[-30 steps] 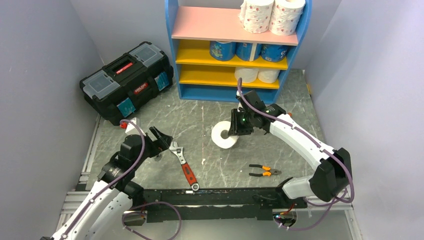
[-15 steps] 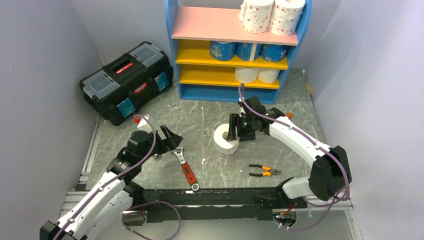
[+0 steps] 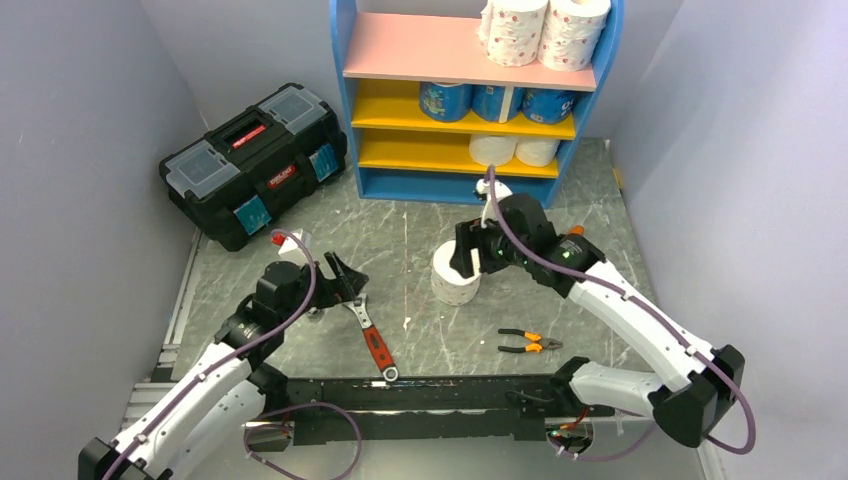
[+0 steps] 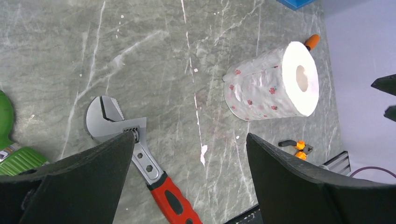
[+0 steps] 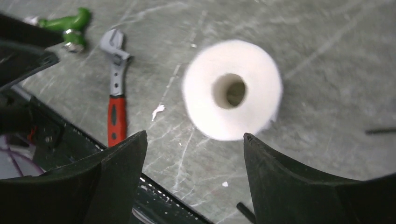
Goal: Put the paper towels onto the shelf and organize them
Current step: Place the paper towel at the center of the board, then pick up the paper towel from the center of the board.
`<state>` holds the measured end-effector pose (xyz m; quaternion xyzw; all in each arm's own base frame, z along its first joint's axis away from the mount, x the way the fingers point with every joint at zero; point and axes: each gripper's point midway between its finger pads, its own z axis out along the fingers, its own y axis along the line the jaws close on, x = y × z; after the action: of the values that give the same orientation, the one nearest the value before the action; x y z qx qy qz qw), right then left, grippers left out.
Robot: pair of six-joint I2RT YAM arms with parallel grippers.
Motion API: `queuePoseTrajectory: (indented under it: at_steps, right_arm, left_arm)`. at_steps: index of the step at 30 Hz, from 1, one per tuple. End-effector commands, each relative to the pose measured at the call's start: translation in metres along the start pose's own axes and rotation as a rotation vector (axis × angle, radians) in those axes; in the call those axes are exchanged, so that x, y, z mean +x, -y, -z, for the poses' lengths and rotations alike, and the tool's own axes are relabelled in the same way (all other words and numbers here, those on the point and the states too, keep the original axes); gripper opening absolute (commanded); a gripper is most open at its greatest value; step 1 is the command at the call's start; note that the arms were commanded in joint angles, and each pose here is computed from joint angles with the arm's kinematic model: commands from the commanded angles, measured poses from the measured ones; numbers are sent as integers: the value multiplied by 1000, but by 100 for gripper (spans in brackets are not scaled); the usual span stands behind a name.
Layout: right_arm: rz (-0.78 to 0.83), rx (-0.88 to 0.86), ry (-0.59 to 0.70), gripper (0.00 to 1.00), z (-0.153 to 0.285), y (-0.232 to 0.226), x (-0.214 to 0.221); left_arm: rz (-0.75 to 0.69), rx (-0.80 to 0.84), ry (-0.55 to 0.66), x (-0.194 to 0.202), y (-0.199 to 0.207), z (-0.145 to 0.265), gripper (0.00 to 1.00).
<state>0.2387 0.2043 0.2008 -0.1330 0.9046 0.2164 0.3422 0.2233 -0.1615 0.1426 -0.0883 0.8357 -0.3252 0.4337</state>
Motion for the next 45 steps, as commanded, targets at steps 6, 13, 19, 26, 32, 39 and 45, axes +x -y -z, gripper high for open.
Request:
queuePoseTrajectory:
  at_steps: [6,13,19,26,32,39,45]
  right_arm:
    - [447,-95,-13,75,-26,-29,-4]
    - [534,-104,-75,68,-48,-26,4]
    - [538,-99,-108,66,-64,-23,10]
    - [545,-62,-123,61,-75,-16,14]
    - [554,-61,-163,61,-83,-13,24]
    - [551,-40,-201,51,-89,-7,32]
    - [552,-51,-202,23,-84,-9,32]
  left_arm:
    - [-35,35,52,-14,11,14,96]
    - [-41,32,49,-13,10,18,96]
    - [-39,28,47,-12,8,18,96]
    - [-33,23,32,-7,6,17,96]
    - [-34,18,31,-6,4,16,96]
    - [-36,15,20,-4,3,15,96]
    - [-36,12,18,-4,2,16,96]
